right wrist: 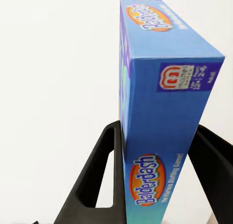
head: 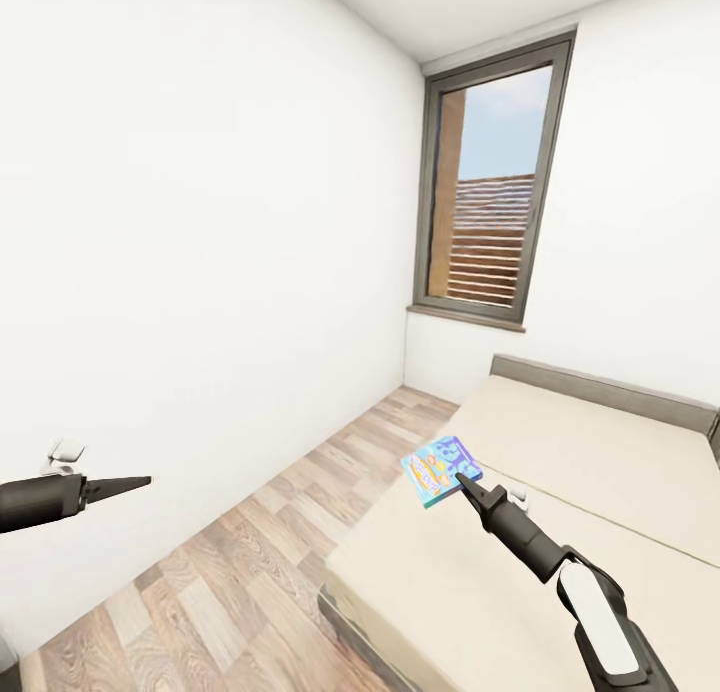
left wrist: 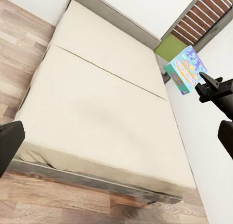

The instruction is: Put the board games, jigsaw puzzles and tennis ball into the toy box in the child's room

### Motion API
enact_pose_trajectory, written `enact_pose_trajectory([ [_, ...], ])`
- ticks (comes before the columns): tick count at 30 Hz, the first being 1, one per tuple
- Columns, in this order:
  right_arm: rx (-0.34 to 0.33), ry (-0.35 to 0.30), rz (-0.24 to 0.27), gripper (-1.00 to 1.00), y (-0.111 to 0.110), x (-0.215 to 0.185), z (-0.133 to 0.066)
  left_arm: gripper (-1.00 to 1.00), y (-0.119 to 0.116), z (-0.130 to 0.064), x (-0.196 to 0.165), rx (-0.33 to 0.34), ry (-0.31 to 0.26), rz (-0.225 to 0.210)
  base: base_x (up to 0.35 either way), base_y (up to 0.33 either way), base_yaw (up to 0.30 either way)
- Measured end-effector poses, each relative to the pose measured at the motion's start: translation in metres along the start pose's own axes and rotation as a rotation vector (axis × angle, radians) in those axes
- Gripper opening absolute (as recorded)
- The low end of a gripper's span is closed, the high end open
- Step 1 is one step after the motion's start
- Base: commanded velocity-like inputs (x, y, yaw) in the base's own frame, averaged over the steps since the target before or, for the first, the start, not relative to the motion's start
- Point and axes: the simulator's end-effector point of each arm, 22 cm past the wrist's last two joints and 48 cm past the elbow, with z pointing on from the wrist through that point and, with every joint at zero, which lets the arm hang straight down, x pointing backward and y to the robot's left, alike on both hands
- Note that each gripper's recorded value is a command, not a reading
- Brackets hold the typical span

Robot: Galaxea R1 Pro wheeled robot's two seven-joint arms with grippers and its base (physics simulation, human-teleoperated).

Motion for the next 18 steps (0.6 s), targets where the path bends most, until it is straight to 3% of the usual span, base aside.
enact_pose_trajectory([
  [18, -0.022, 0.013, -0.018, -1.0, 0.028, 0.002, -0.002, 1.0, -0.02, -0.014, -0.011, 0.005, -0.016, 0.02, 0.0, 0.0, 0.154],
])
